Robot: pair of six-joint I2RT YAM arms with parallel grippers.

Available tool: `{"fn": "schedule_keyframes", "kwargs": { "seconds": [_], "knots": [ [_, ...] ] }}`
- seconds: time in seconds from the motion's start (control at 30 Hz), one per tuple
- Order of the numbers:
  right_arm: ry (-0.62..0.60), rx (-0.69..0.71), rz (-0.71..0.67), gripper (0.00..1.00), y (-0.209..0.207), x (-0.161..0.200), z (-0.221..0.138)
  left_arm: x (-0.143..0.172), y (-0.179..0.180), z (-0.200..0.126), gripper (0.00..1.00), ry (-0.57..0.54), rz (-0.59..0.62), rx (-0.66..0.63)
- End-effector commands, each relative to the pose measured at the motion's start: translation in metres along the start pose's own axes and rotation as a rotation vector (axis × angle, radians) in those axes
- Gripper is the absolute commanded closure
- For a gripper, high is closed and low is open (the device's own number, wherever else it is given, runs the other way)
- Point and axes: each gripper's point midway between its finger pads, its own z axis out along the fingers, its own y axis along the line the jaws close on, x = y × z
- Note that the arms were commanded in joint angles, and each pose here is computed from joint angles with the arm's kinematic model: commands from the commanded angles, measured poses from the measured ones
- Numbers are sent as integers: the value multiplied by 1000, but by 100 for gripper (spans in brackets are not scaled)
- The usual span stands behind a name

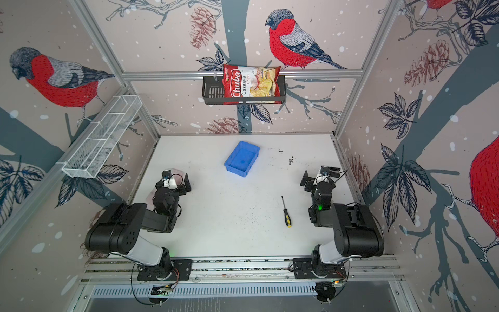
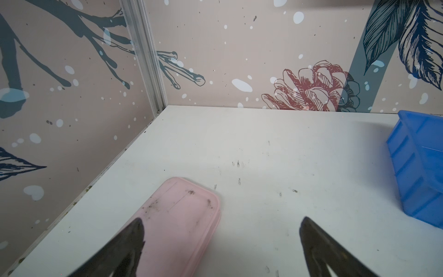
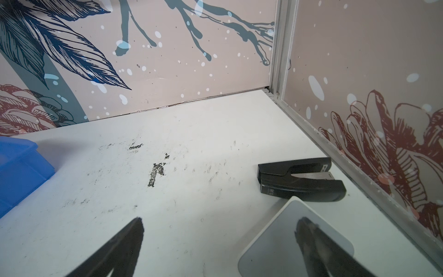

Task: Put the screwdriver in the bin
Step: Pick up the screwdriver from the middle-right of the table.

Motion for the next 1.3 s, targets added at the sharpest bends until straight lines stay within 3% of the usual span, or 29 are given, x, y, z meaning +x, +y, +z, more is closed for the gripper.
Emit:
{"fn": "schedule_keyframes", "kwargs": {
  "seconds": [0.0,0.33,0.53,0.7,0.97,1.27],
  "knots": [
    [-47,19,5,0,-2,-14,-1,-23,-4,-6,1,-78,2,22],
    [-11,44,1,0,6,-37,-8,-68,-64,-26,1,-114,121,313],
    [26,20,-18,0,30,-58,-27,-80,-117,-60,1,-126,111,562],
    [95,-55,-17,0,66,-63,-49,-82,-153,-95,1,-121,173,726],
    [222,-150,-50,0,122,-39,-96,-79,-194,-151,1,-137,303,947],
    [512,-183,-16,0,147,26,-141,-54,-225,-199,1,-98,393,1186]
  ]
}}
